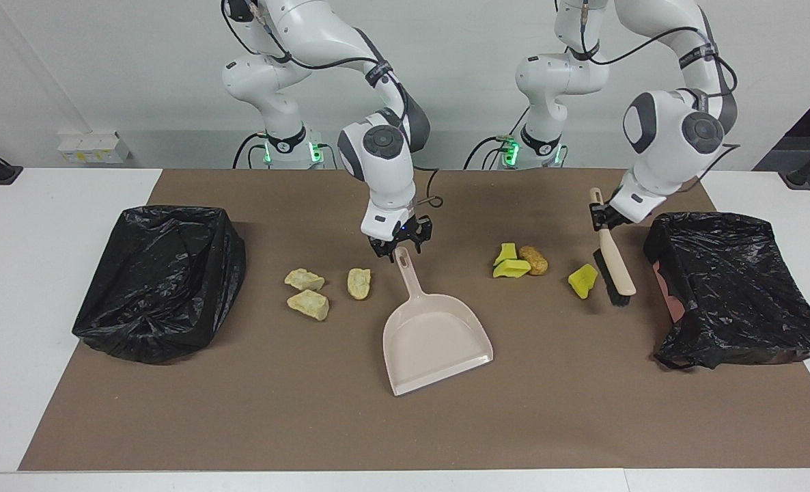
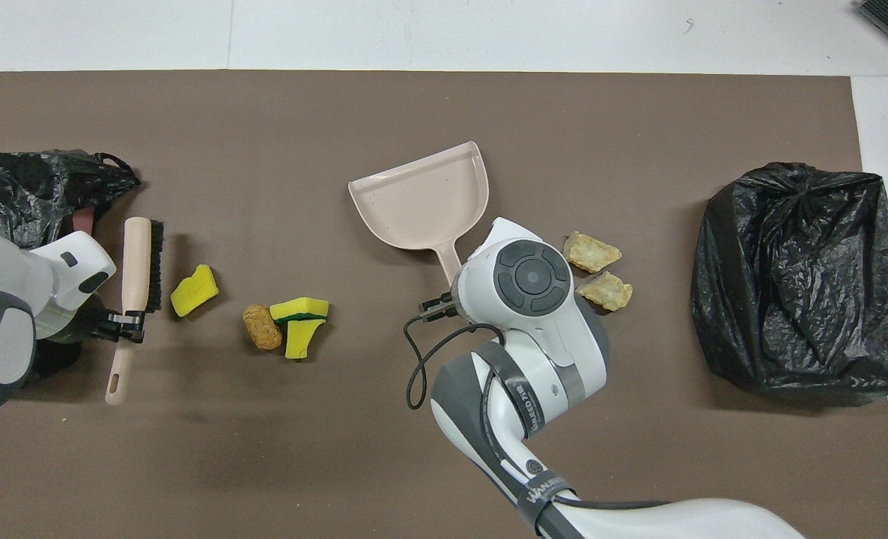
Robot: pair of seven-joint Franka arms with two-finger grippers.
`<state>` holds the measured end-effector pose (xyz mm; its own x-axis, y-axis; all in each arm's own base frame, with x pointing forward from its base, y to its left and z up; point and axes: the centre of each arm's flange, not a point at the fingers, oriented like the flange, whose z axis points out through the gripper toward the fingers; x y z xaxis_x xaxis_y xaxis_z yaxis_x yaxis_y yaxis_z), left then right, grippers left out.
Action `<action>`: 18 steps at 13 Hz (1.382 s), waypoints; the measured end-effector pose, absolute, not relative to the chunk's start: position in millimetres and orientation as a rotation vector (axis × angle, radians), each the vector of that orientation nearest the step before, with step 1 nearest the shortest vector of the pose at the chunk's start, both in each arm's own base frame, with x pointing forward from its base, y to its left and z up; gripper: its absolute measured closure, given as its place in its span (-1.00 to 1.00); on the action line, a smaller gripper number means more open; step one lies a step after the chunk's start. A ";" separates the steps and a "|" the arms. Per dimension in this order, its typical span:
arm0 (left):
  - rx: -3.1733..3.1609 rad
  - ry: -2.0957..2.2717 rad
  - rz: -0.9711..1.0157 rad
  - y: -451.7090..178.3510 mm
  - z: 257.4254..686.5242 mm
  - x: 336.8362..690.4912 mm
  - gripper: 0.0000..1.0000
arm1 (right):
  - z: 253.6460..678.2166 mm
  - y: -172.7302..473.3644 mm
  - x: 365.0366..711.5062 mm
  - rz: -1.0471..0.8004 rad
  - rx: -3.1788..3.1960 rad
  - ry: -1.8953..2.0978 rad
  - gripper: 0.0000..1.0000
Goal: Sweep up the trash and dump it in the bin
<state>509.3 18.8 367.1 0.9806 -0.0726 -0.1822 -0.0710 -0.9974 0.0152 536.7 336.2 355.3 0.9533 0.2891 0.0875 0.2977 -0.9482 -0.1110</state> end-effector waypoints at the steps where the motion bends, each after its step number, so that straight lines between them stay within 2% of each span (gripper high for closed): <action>1: 3.113 -0.127 -0.317 18.7 356.4 508.7 0.48 | 356.0 334.4 542.3 -0.110 -2.977 -0.434 -0.75; 3: 3.106 -0.153 -0.363 10.6 346.8 501.8 0.48 | 354.5 331.9 548.8 -0.108 -2.960 -0.417 -0.73; 5: 3.101 -0.188 -0.422 -6.4 348.0 492.1 0.48 | 352.0 334.3 551.7 -0.136 -2.944 -0.441 -0.40; 6: 3.104 -0.181 -0.454 -17.5 349.1 486.4 0.48 | 350.7 335.8 551.4 -0.139 -2.941 -0.458 -0.36; 9: 3.112 -0.116 -0.502 -40.7 347.5 465.4 0.48 | 350.7 338.7 550.3 -0.141 -2.935 -0.494 0.37; 14: 3.109 0.005 -0.525 -73.0 344.9 440.7 0.48 | 363.4 336.8 554.8 -0.164 -2.889 -0.738 0.37; 18: 3.110 0.016 -0.525 -75.0 344.6 440.1 0.48 | 410.9 312.1 543.9 -0.102 -2.753 -1.176 0.37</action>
<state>440.1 -75.0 344.6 0.9445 0.0120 -0.3284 0.0080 -0.9999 -0.0136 543.9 312.1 410.9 0.6910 0.7130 0.1190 0.7229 -0.6827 -0.1068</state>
